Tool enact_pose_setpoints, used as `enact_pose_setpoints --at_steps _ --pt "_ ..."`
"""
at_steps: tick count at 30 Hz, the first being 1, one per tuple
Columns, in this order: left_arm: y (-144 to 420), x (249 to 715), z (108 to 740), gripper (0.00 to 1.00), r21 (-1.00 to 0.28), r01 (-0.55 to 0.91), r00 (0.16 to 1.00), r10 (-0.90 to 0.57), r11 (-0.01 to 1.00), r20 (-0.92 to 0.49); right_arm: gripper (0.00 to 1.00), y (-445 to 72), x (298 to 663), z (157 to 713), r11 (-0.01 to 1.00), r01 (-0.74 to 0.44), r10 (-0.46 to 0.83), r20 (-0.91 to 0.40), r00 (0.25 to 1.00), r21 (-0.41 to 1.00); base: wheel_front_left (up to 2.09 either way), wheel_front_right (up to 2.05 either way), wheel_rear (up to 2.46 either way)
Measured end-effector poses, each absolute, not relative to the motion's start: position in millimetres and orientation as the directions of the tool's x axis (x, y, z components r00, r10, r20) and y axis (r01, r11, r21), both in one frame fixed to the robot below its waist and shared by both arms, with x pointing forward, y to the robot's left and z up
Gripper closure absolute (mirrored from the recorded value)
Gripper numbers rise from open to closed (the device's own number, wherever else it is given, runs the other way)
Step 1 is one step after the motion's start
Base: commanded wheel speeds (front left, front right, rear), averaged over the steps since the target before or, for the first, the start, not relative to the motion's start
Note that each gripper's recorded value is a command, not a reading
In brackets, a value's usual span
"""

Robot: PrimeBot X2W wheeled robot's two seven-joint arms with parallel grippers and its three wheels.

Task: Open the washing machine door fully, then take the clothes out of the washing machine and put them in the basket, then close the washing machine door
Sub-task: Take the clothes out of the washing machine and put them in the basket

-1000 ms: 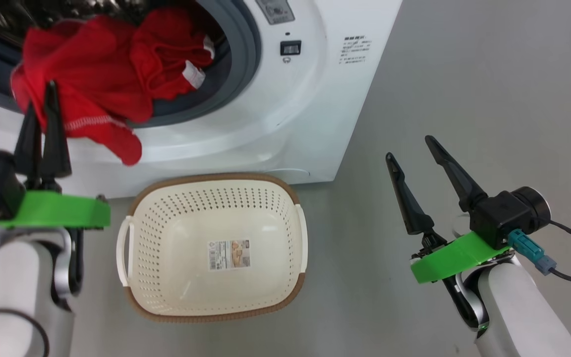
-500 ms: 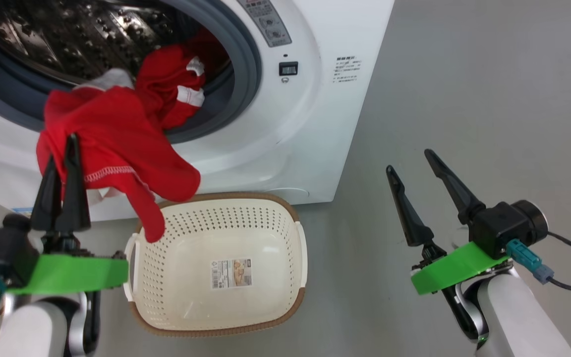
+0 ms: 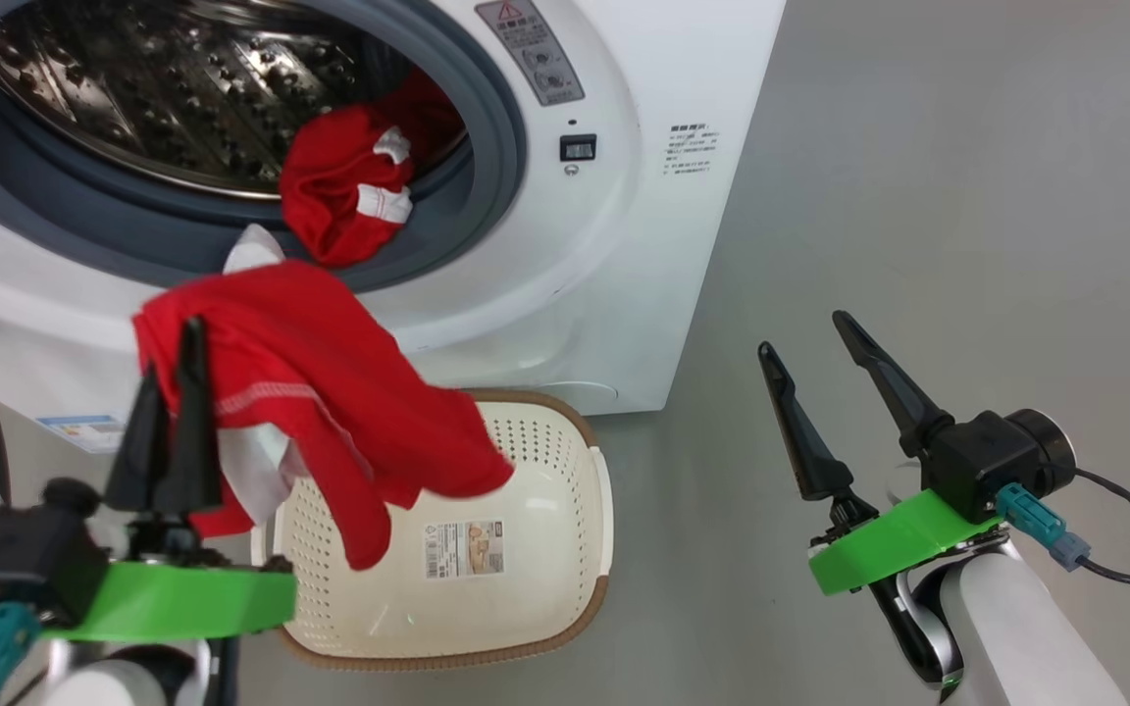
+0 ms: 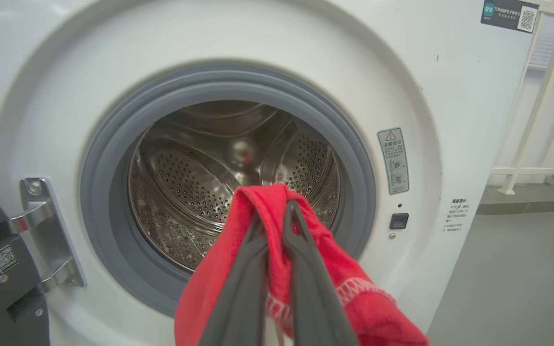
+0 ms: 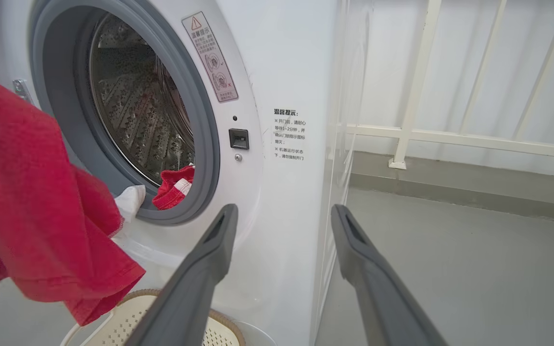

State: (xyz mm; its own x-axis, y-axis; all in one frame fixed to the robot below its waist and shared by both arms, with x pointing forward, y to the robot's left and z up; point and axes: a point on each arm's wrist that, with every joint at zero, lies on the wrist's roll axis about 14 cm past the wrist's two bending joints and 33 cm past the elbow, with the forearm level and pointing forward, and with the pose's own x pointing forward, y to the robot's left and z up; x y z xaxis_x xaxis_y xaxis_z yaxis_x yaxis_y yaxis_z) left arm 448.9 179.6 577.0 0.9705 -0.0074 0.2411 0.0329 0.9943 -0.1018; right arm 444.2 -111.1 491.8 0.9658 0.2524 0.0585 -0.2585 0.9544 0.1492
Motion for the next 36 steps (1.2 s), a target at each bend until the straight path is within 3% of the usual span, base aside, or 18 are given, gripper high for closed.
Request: enact_pose_setpoints --at_steps 18,36 --pt "143.3 472.1 427.3 1.00 -0.213 0.052 0.978 -0.092 0.976 -0.185 0.00 -115.1 453.8 457.4 0.957 -0.237 0.243 -0.020 0.970 0.166 0.00 0.00 0.00" --pt "120.6 477.4 294.3 1.00 -0.248 0.029 0.814 -0.167 0.968 -0.556 0.00 -129.2 468.8 426.2 0.966 -0.195 0.211 -0.083 0.974 0.169 0.00 0.00 0.00"
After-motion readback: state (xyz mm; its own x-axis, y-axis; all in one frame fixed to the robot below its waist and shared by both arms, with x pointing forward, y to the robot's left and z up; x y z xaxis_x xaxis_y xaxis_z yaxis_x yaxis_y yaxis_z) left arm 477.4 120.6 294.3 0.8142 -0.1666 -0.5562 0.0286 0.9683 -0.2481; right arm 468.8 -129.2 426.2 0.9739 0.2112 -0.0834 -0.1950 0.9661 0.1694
